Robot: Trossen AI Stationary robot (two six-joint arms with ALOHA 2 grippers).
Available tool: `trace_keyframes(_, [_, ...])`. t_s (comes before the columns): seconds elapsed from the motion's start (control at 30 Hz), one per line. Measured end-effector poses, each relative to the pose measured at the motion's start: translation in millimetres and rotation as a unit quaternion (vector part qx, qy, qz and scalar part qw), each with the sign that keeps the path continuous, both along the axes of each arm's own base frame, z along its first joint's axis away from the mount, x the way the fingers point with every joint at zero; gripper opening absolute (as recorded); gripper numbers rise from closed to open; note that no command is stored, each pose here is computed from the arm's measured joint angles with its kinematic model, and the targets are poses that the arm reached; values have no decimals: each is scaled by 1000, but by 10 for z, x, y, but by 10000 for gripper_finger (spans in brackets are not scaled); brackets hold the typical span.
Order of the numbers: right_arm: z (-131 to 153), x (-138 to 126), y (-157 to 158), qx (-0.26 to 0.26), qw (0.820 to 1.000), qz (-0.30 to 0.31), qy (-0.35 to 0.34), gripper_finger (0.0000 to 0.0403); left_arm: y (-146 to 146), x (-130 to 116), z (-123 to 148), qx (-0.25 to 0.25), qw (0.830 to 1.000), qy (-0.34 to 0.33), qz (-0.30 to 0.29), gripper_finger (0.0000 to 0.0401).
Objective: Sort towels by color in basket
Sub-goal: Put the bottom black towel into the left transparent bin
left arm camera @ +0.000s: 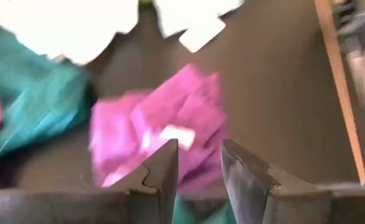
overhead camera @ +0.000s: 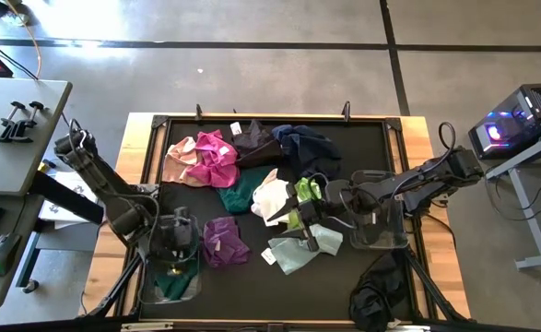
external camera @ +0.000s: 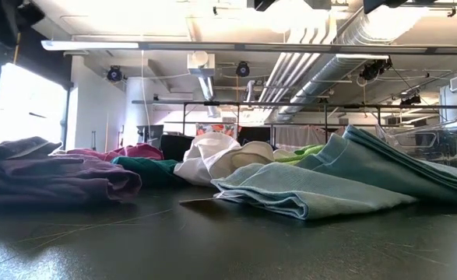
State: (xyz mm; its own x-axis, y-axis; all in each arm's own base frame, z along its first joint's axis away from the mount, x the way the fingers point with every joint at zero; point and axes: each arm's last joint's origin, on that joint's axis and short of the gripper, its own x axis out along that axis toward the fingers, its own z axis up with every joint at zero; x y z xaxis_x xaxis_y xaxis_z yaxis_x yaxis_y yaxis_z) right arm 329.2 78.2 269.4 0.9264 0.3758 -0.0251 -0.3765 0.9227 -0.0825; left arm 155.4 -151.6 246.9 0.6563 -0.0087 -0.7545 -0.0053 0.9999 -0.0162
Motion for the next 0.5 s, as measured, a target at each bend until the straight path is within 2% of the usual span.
trace_keyframes(0.13, [-72,38,16,3,1000,1,10,203,-27,86,-150,-37,998,-14,-58,100])
trace_keyframes(0.37, [-251,119,42,22,999,0,45,203,95,41,-432,-85,993,75,-42,88])
trace_keyframes(0.5, [-279,131,44,20,999,0,48,203,123,4,-471,-113,985,124,-39,78])
